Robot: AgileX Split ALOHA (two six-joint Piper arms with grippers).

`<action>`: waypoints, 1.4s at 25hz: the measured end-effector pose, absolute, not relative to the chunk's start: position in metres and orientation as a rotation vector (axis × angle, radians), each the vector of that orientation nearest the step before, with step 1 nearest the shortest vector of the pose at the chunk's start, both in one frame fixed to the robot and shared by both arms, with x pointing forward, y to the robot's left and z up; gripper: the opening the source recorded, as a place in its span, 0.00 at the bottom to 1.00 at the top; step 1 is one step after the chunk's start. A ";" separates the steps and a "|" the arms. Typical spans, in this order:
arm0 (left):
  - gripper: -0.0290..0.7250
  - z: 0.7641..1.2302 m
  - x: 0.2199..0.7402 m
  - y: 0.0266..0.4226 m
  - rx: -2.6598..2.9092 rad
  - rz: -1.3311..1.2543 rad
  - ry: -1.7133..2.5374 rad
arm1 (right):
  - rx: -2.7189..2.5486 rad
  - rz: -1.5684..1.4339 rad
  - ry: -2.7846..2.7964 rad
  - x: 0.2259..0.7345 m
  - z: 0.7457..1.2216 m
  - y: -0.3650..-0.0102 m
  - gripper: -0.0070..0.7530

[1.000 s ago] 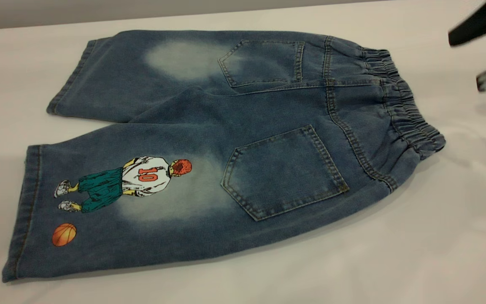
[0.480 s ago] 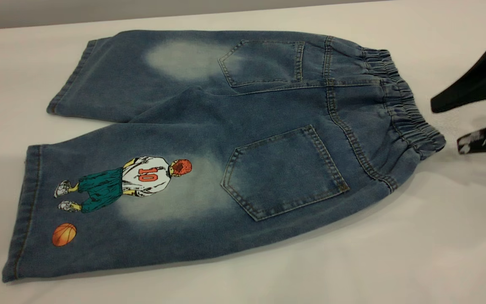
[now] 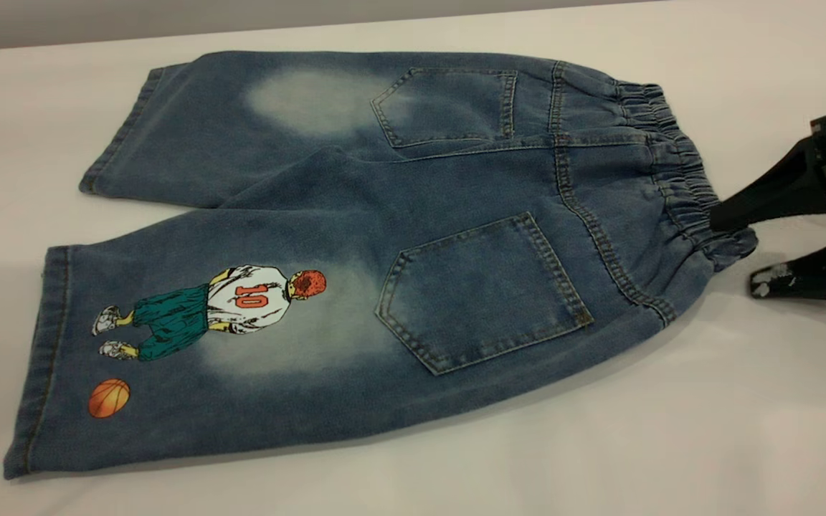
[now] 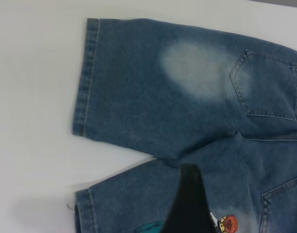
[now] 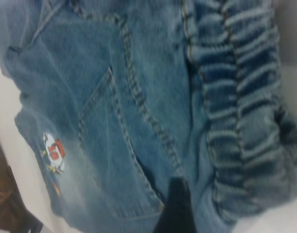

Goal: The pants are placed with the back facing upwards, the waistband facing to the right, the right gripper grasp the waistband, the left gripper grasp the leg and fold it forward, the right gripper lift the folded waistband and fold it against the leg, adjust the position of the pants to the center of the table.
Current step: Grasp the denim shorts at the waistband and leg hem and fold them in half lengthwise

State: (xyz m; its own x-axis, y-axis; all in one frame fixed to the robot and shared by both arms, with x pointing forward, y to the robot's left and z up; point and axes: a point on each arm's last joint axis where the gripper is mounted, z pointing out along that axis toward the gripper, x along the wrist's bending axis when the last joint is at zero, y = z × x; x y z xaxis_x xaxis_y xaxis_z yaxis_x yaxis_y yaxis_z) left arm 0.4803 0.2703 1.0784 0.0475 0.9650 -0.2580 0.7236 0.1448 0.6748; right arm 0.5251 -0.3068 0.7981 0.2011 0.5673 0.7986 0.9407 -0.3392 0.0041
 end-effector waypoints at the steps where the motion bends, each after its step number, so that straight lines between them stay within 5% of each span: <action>1: 0.71 1.078 0.480 0.270 1.631 0.440 1.729 | -1.994 -1.014 -1.396 0.527 0.798 -0.307 0.69; 13: 0.71 1.079 0.480 0.269 1.618 0.427 1.731 | -1.982 -1.063 -1.311 0.530 0.785 -0.305 0.67; 17: 0.71 1.079 0.480 0.269 1.626 0.430 1.722 | -1.990 -1.050 -1.325 0.529 0.782 -0.305 0.55; 25: 0.71 1.078 0.480 0.269 1.636 0.424 1.721 | -2.011 -1.024 -1.363 0.529 0.779 -0.307 0.06; 35: 0.71 1.036 0.487 0.256 1.831 0.232 1.799 | -2.002 -1.023 -1.375 0.528 0.780 -0.307 0.05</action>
